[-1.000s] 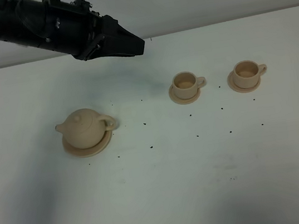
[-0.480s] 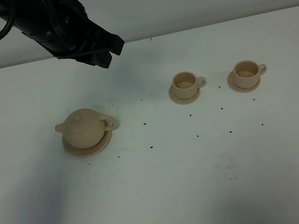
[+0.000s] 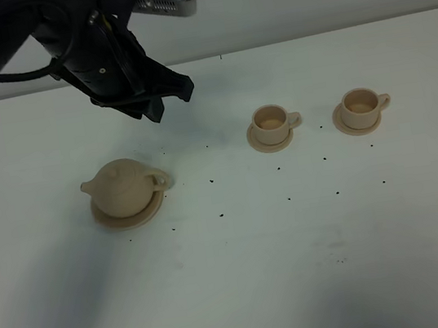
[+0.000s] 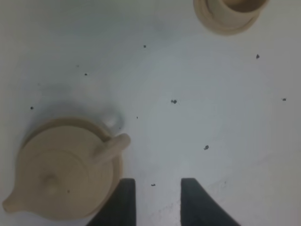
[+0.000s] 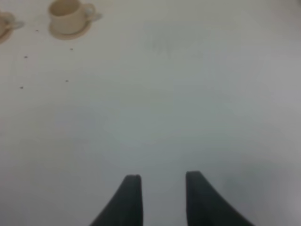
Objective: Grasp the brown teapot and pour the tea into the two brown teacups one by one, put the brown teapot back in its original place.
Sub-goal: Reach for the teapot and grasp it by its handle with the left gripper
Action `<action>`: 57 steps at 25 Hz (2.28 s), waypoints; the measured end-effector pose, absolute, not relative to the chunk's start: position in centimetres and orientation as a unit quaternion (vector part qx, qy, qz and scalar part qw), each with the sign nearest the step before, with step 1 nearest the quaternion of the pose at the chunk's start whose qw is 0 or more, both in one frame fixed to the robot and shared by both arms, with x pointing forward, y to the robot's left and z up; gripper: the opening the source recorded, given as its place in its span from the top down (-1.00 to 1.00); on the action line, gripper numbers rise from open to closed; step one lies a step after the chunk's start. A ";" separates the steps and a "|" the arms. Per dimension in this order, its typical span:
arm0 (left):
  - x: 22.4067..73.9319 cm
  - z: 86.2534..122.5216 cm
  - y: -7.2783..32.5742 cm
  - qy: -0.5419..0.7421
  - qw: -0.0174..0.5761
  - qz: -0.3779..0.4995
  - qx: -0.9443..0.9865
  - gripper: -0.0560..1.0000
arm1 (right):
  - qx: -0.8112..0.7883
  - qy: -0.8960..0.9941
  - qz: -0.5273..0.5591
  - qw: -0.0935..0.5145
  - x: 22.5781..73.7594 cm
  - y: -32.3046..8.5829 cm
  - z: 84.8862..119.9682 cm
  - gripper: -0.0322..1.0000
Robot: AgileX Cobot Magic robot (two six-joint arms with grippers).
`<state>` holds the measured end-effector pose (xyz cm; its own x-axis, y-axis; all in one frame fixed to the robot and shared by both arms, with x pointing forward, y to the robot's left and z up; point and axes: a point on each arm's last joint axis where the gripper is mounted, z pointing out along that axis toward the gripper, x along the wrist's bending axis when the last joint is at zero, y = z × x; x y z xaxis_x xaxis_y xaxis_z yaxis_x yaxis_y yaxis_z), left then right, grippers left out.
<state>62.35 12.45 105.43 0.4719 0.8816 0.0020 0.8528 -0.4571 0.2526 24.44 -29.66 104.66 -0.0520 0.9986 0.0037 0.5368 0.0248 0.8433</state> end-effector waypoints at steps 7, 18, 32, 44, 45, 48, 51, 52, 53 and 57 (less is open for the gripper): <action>63.5 102.0 11.8 0.523 0.091 0.044 0.846 0.41 | 0.618 0.622 0.350 0.331 24.4 -29.5 104.7 0.47; 64.3 99.3 11.4 0.526 0.072 0.031 0.847 0.41 | 0.575 0.661 0.372 0.306 24.4 -29.4 104.7 0.47; 65.2 96.6 11.6 0.539 0.043 0.047 0.840 0.41 | 0.561 0.673 0.381 0.295 24.3 -29.4 104.7 0.47; 66.1 96.4 11.5 0.553 0.071 0.078 0.827 0.41 | 0.561 0.673 0.382 0.294 24.3 -29.3 104.7 0.47; 66.1 96.4 11.5 0.553 0.071 0.078 0.826 0.41 | 0.561 0.673 0.382 0.294 24.3 -29.3 104.7 0.47; 66.2 95.6 11.5 0.554 0.065 0.074 0.827 0.41 | 0.561 0.673 0.382 0.294 24.3 -29.3 104.7 0.47; 66.4 94.1 11.4 0.553 0.051 0.069 0.829 0.41 | 0.561 0.673 0.382 0.294 24.3 -29.3 104.7 0.47; 66.5 93.6 11.4 0.553 0.048 0.067 0.829 0.41 | 0.561 0.673 0.382 0.294 24.3 -29.3 104.7 0.47; 66.5 93.4 11.4 0.553 0.046 0.066 0.830 0.41 | 0.561 0.673 0.382 0.294 24.3 -29.3 104.7 0.47; 66.5 93.4 11.4 0.553 0.049 0.068 0.829 0.41 | 0.561 0.673 0.382 0.294 24.3 -29.3 104.7 0.47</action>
